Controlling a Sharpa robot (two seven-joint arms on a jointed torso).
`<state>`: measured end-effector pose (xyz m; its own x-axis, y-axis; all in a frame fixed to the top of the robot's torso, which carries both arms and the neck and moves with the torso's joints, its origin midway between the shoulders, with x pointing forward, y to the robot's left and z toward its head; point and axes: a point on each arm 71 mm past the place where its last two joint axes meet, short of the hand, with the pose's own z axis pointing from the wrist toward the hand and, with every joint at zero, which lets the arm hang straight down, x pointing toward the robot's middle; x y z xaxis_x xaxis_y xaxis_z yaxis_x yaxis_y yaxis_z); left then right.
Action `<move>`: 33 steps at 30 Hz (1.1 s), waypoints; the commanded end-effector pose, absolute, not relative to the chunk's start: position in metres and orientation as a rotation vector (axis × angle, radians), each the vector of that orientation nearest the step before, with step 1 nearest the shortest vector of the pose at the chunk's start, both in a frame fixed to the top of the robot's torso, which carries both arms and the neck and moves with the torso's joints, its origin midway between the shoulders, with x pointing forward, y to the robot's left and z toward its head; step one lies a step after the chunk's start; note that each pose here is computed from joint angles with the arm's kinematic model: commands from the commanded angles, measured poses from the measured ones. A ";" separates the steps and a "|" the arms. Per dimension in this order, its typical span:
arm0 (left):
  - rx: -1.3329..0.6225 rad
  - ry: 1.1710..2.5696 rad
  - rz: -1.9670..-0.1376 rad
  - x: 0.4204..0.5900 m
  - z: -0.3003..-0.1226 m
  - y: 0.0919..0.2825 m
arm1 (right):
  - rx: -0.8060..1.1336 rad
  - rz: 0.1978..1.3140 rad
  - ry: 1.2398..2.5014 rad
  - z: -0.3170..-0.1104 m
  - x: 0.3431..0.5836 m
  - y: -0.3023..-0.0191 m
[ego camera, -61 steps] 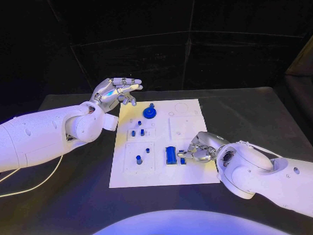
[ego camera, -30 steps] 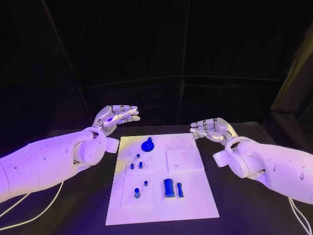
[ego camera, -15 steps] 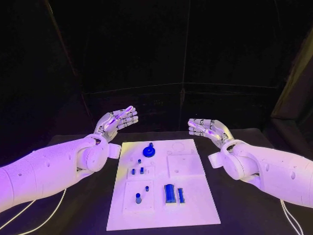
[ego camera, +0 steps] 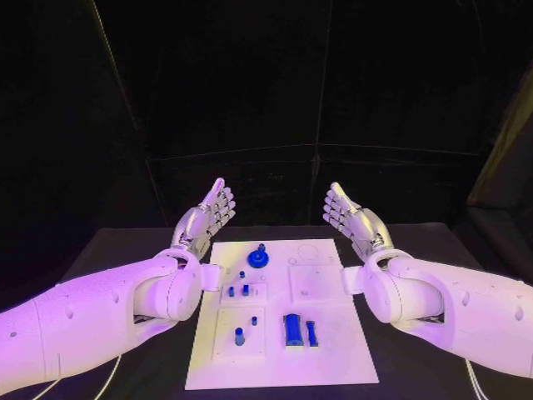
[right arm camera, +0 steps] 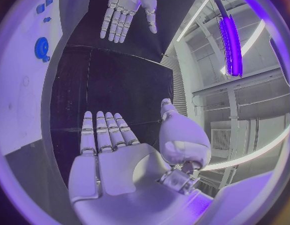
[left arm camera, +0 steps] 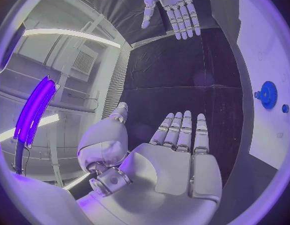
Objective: Assemble the parts on the task board
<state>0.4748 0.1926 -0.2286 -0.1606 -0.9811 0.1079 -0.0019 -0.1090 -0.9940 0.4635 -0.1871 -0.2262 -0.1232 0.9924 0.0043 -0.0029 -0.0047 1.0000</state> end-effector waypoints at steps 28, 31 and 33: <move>-1.209 1.218 -1.229 0.462 -0.224 0.192 | 1.209 1.229 1.218 -0.224 0.462 -0.192; -1.209 1.218 -1.229 0.462 -0.224 0.192 | 1.209 1.229 1.218 -0.224 0.462 -0.192; -1.209 1.218 -1.229 0.462 -0.224 0.192 | 1.209 1.229 1.218 -0.224 0.462 -0.192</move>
